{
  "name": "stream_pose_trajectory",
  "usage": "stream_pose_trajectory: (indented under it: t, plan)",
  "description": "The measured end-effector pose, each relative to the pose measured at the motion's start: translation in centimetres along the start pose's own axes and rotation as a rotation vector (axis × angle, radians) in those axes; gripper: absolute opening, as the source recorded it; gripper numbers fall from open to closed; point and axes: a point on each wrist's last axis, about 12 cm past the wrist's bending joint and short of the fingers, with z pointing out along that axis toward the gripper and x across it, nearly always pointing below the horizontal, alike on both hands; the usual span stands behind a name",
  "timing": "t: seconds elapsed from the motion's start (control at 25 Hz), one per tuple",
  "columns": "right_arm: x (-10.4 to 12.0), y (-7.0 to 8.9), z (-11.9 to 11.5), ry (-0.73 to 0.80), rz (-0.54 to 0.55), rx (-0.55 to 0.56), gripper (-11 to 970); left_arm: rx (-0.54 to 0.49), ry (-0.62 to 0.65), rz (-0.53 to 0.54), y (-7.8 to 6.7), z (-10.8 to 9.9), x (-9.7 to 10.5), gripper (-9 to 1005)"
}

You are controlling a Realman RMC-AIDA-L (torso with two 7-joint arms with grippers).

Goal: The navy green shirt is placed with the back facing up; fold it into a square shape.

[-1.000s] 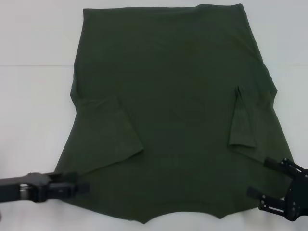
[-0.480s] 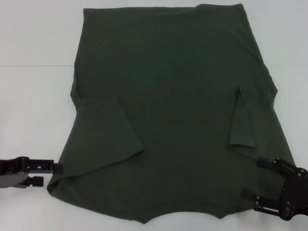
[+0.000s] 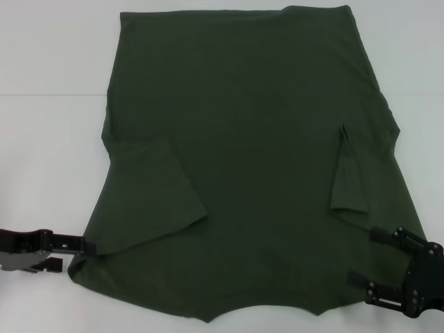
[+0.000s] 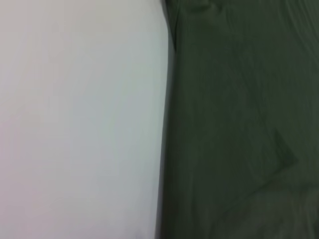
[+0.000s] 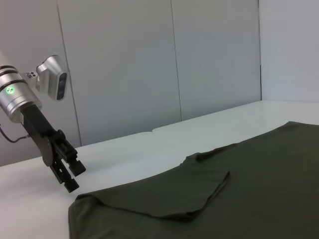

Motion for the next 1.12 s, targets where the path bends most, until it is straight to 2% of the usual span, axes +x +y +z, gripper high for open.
stream_pose_trajectory:
  t: [0.64,1.12]
  plan:
    - [0.0,0.0,0.0,0.0,0.005,0.0,946,-0.017,0.003,0.008,0.2,1.0,0.1,904]
    - [0.1,0.0,0.1,0.005,0.007,0.004,946,-0.001,0.019,0.028,-0.6,2.0,0.0,904]
